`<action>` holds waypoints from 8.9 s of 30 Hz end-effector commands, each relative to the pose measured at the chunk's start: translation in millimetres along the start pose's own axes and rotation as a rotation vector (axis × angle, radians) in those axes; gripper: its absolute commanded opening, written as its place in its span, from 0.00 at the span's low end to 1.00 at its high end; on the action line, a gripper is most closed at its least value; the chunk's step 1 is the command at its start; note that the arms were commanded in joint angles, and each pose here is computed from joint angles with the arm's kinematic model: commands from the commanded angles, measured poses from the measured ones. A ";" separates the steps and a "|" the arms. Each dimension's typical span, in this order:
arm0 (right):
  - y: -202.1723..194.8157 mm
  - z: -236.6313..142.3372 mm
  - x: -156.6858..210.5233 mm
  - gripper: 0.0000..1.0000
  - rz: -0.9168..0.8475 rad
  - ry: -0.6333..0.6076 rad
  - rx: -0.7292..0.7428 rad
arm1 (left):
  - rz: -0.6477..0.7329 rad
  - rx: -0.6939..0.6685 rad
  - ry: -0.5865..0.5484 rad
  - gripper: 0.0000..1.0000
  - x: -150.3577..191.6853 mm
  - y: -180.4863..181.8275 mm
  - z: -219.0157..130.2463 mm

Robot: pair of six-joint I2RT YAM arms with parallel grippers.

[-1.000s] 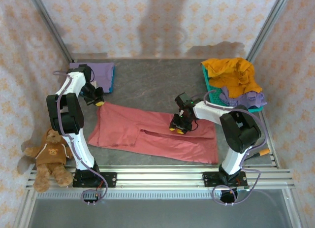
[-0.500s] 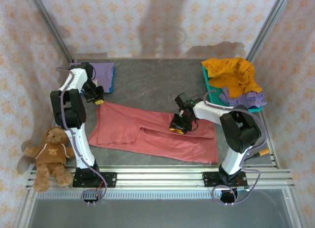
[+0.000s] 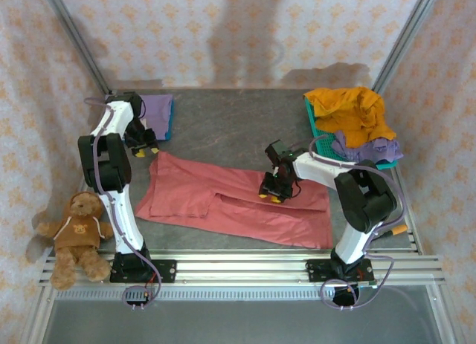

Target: Fold and stack the t-shirts

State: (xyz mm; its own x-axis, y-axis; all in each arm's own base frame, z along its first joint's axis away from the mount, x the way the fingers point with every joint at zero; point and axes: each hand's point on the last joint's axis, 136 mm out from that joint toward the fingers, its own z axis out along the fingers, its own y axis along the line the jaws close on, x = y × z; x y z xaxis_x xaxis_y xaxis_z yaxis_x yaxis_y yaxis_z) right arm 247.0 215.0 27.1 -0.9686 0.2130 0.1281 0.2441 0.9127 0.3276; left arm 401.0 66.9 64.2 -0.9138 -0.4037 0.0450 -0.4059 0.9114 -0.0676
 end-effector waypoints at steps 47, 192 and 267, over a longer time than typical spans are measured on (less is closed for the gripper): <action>-11.6 -29.8 -41.5 0.38 -0.012 -0.073 0.061 | 0.094 0.232 -0.074 0.52 -7.5 -183.2 44.2; 1.8 22.0 69.6 0.60 0.594 -0.042 -0.276 | 0.114 0.633 -0.180 0.66 -52.0 -336.5 36.4; 76.5 21.6 153.5 0.00 -0.051 0.167 -0.010 | 0.055 0.399 0.051 0.62 313.8 -83.3 39.0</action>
State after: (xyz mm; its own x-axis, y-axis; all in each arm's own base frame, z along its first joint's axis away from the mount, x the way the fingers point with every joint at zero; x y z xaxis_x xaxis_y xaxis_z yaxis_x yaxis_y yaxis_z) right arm 113.4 333.0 36.2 -0.9486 0.0873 0.3041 0.1990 0.9119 0.3590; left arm 147.1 -140.4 44.0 -0.9385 -0.3356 0.0816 -0.3338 0.8206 -0.4638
